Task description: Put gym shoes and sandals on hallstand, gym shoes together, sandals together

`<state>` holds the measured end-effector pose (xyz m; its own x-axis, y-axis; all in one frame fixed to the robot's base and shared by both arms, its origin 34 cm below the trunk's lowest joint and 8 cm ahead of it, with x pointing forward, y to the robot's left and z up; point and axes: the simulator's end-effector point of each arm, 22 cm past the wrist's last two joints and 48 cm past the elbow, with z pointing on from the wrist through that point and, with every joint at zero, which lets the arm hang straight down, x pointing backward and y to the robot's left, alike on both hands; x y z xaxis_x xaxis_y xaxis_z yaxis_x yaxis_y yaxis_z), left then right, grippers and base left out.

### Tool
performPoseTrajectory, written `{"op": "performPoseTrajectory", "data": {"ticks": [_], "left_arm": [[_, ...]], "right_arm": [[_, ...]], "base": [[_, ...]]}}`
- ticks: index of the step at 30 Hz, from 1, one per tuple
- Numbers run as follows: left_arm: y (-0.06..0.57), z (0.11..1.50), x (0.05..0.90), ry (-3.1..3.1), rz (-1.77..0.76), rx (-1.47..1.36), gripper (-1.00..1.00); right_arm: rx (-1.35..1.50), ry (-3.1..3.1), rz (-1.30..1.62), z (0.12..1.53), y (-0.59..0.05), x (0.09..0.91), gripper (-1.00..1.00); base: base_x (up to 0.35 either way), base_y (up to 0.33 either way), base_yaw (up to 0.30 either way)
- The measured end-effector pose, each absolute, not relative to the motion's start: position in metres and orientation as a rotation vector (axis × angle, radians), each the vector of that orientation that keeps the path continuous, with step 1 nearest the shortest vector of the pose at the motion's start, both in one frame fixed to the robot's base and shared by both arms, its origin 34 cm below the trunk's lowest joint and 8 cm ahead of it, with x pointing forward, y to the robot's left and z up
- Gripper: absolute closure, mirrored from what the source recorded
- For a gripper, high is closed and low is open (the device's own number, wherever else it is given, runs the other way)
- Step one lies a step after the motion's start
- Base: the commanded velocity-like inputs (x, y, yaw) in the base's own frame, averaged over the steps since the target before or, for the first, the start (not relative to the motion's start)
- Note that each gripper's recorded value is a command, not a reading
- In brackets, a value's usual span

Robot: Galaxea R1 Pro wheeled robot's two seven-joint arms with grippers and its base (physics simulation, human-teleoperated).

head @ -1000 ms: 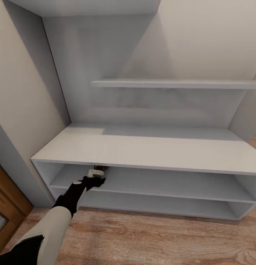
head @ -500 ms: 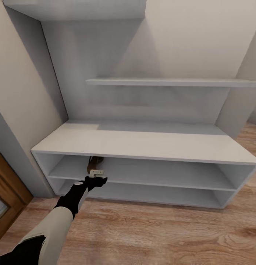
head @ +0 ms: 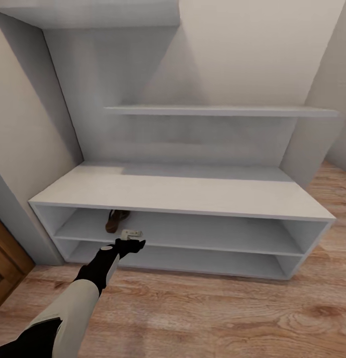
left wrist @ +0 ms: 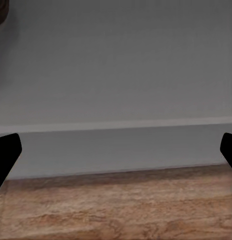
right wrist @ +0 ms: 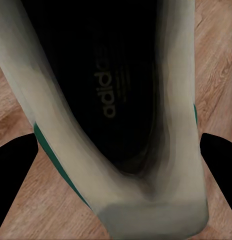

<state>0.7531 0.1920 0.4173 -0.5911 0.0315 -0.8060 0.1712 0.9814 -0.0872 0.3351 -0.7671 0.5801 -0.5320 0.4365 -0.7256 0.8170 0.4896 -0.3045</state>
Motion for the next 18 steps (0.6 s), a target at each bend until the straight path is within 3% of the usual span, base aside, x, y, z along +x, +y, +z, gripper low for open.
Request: {"op": "performPoseTrajectory", "data": {"ticks": [7,18], "left_arm": [[0.1920,0.4171,0.7531,2.199,-0.193,0.141,-1.00],[0.1912,0.4166,0.7530,2.199,-0.194,0.141,-1.00]], "right_arm": [[1.027,2.165,-0.873,0.5804,-0.7670,0.3351,1.00],[1.022,2.169,-0.875,0.5801,-0.7664,0.3364,1.00]], "base": [[-0.042,-0.050,0.000],[-0.229,-0.227,0.000]]}}
